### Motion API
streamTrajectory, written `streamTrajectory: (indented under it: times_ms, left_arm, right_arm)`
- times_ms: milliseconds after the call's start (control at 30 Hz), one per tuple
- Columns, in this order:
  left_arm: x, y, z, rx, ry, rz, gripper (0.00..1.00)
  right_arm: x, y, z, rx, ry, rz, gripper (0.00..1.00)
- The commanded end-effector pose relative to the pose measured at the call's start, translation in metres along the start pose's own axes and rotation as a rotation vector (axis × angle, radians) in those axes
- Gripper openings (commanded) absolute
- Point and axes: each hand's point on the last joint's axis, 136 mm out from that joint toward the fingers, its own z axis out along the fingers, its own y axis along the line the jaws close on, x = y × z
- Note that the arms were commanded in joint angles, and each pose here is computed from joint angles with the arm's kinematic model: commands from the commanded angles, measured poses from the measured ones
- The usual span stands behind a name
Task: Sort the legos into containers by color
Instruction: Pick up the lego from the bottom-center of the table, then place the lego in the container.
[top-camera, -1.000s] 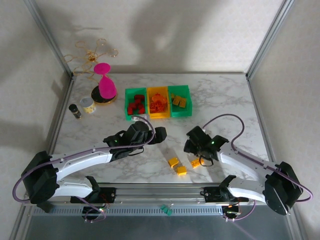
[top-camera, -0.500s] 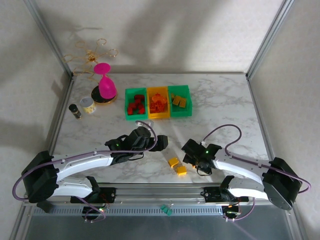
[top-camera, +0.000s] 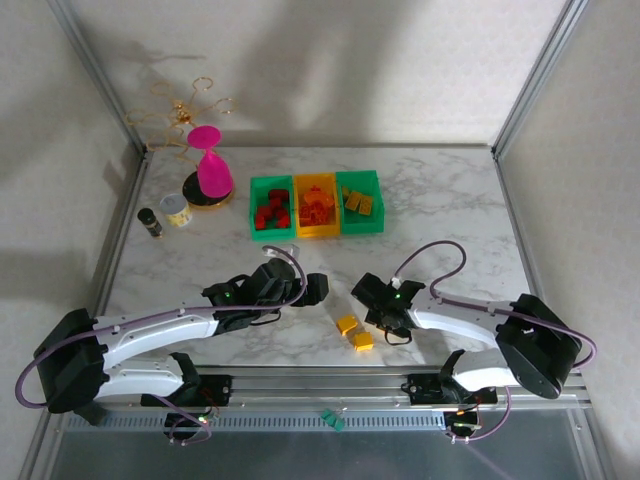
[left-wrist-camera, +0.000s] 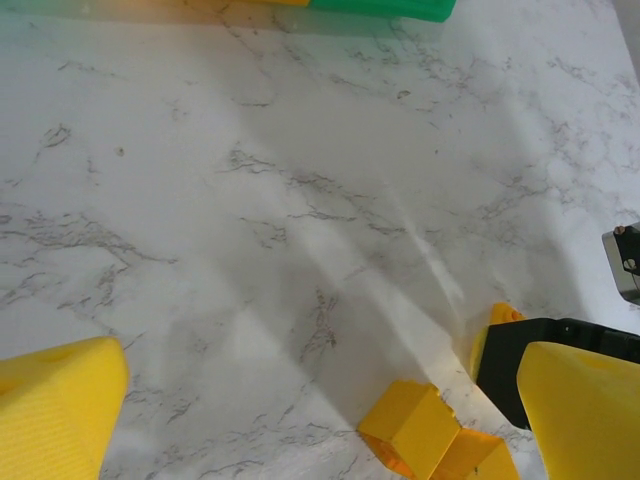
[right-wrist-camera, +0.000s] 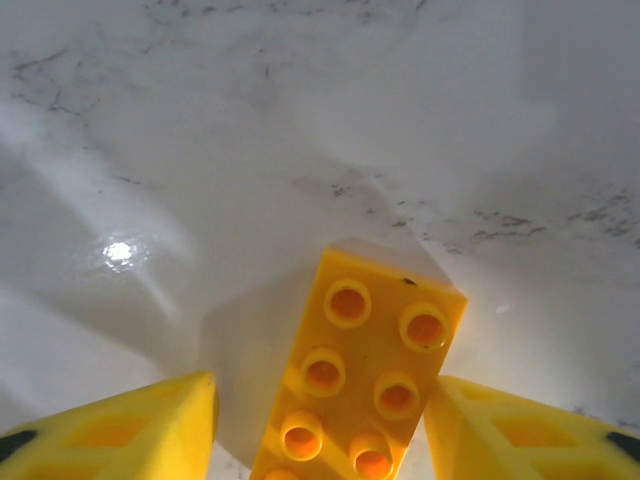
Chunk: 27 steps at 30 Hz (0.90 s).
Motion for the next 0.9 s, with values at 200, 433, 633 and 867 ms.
streamTrajectory:
  times_ms: [200,433,633,867]
  left_arm:
    - [0.001,0.006,0.0,-0.038,-0.008,-0.008,1.0]
    - [-0.007,-0.003,0.002,-0.022,-0.024,-0.023,1.0]
    - [-0.027,-0.012,-0.004,-0.016,-0.082,-0.038,1.0]
    - [-0.057,-0.015,-0.008,-0.03,-0.142,-0.061,1.0]
  right_arm:
    - [0.001,0.003,0.003,-0.026,-0.009,-0.028,0.35]
    - [-0.019,0.028,-0.011,-0.094,-0.057,-0.081,0.32]
    - [-0.076,0.049,-0.041,-0.128,-0.211,-0.156,0.33]
    - [-0.158,0.096,-0.07,-0.215,-0.387,-0.232,0.35]
